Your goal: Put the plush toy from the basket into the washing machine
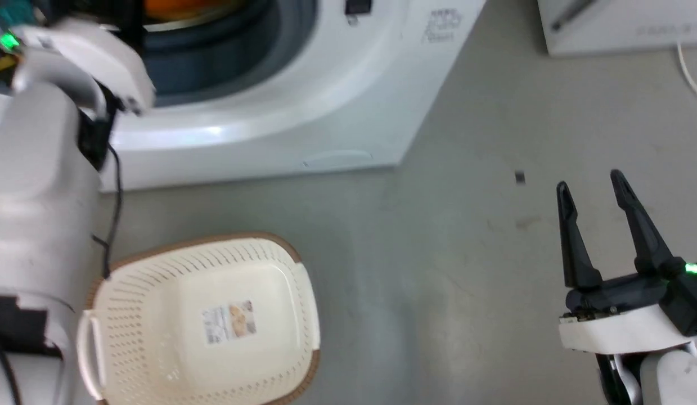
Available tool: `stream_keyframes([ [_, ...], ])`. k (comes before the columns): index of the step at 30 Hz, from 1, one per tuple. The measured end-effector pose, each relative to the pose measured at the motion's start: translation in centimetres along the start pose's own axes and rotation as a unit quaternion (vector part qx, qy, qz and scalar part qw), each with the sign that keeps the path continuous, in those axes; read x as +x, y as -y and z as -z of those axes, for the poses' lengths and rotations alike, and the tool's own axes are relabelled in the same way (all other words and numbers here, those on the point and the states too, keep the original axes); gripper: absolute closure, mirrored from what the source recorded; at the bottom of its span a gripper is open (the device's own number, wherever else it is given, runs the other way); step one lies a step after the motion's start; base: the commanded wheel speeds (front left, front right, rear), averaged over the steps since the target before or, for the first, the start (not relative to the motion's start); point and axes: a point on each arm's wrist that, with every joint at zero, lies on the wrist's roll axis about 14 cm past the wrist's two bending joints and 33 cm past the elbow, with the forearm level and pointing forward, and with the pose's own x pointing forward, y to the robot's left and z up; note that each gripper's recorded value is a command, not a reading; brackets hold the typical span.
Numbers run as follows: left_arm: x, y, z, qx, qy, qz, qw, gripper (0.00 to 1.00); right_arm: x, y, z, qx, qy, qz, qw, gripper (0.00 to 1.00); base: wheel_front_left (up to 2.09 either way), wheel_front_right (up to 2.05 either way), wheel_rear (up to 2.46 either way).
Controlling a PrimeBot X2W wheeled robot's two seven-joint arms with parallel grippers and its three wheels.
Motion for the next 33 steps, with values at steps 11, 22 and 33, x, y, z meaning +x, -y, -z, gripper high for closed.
stream_keyframes([
  [11, -11.5, -1.0, -7.0, -0.030, 0.122, -0.052, 0.991, 0.00, -2.0, -1.9, -6.4, 0.004, 0.079, -0.026, 0.996, 0.00, 0.00, 0.00, 0.00],
  [22, -22.0, 0.7, -4.8, -0.050, 0.132, -0.104, 0.984, 0.00, -3.9, -3.3, -9.0, 0.012, 0.113, -0.045, 0.992, 0.00, 0.00, 0.00, 0.00],
  [33, -27.5, 3.4, 0.0, -0.081, 0.076, -0.125, 0.986, 0.00, -5.7, -4.0, -9.1, 0.022, 0.110, -0.055, 0.992, 0.00, 0.00, 0.00, 0.00],
])
